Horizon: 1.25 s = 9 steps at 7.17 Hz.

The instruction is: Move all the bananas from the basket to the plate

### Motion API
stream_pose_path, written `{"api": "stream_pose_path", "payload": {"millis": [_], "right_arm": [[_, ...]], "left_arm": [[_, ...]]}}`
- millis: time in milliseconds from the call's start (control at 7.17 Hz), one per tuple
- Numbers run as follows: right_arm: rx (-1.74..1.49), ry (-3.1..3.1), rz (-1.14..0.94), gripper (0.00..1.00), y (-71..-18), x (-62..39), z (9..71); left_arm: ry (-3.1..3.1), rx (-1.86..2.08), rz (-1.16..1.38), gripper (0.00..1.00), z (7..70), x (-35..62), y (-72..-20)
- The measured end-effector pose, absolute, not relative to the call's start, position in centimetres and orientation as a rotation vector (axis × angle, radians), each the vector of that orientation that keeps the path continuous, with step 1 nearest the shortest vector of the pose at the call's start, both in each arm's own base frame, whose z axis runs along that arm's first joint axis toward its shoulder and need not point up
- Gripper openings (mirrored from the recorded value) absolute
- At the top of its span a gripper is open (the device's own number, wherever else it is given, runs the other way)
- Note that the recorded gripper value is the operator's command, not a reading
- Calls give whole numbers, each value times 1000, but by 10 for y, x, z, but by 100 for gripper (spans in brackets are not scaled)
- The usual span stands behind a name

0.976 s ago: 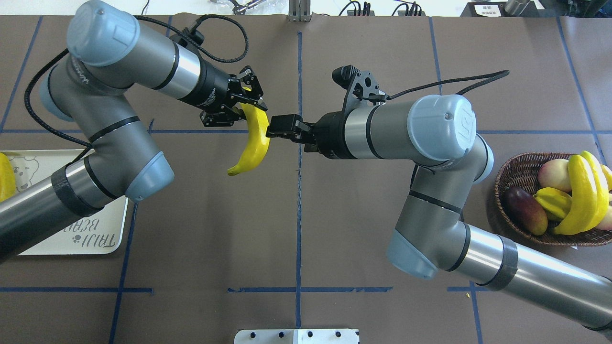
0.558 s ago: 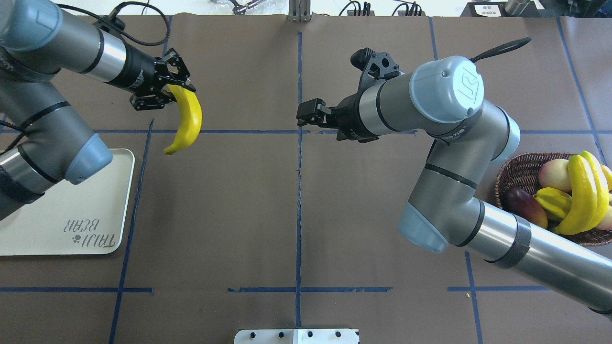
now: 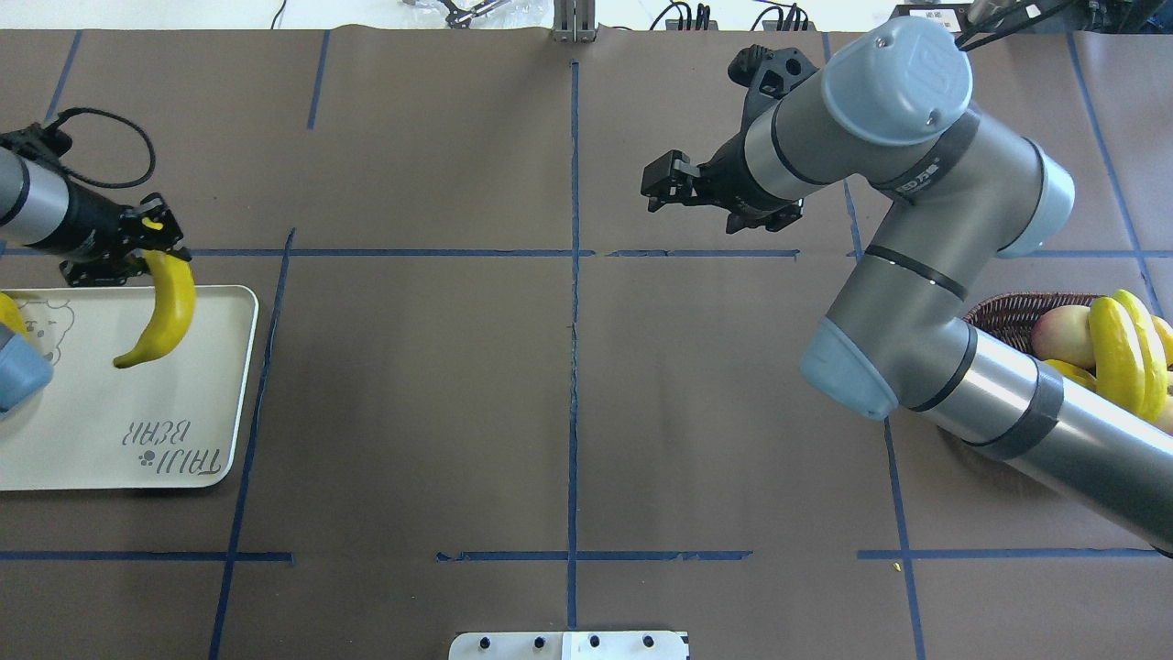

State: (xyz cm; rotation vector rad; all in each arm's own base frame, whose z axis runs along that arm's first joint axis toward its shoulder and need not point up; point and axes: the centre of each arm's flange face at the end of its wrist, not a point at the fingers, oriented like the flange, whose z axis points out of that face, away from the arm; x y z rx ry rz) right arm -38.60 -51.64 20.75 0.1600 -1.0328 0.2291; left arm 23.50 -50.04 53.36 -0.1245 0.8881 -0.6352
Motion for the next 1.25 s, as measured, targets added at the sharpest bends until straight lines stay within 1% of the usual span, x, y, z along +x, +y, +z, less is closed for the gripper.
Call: {"api": "stream_pose_path", "payload": {"millis": [139, 279, 558, 697, 836, 976, 1255], "right_arm": [[144, -991, 202, 100, -524, -366, 211], [138, -954, 176, 100, -529, -354, 214], [139, -927, 153, 100, -533, -344, 215], [141, -925, 150, 100, -533, -343, 215], [142, -925, 149, 100, -533, -343, 214], [143, -925, 149, 100, -533, -343, 214], [144, -926, 148, 100, -533, -342, 213]], "left_arm": [[842, -125, -593, 2, 569, 220, -482], [814, -122, -566, 3, 592, 210, -475], [772, -112, -538, 9, 626, 188, -476], [757, -105, -528, 46, 639, 177, -479], [748, -100, -519, 67, 648, 169, -482], [746, -94, -514, 100, 651, 166, -485], [755, -83, -510, 100, 646, 162, -490]]}}
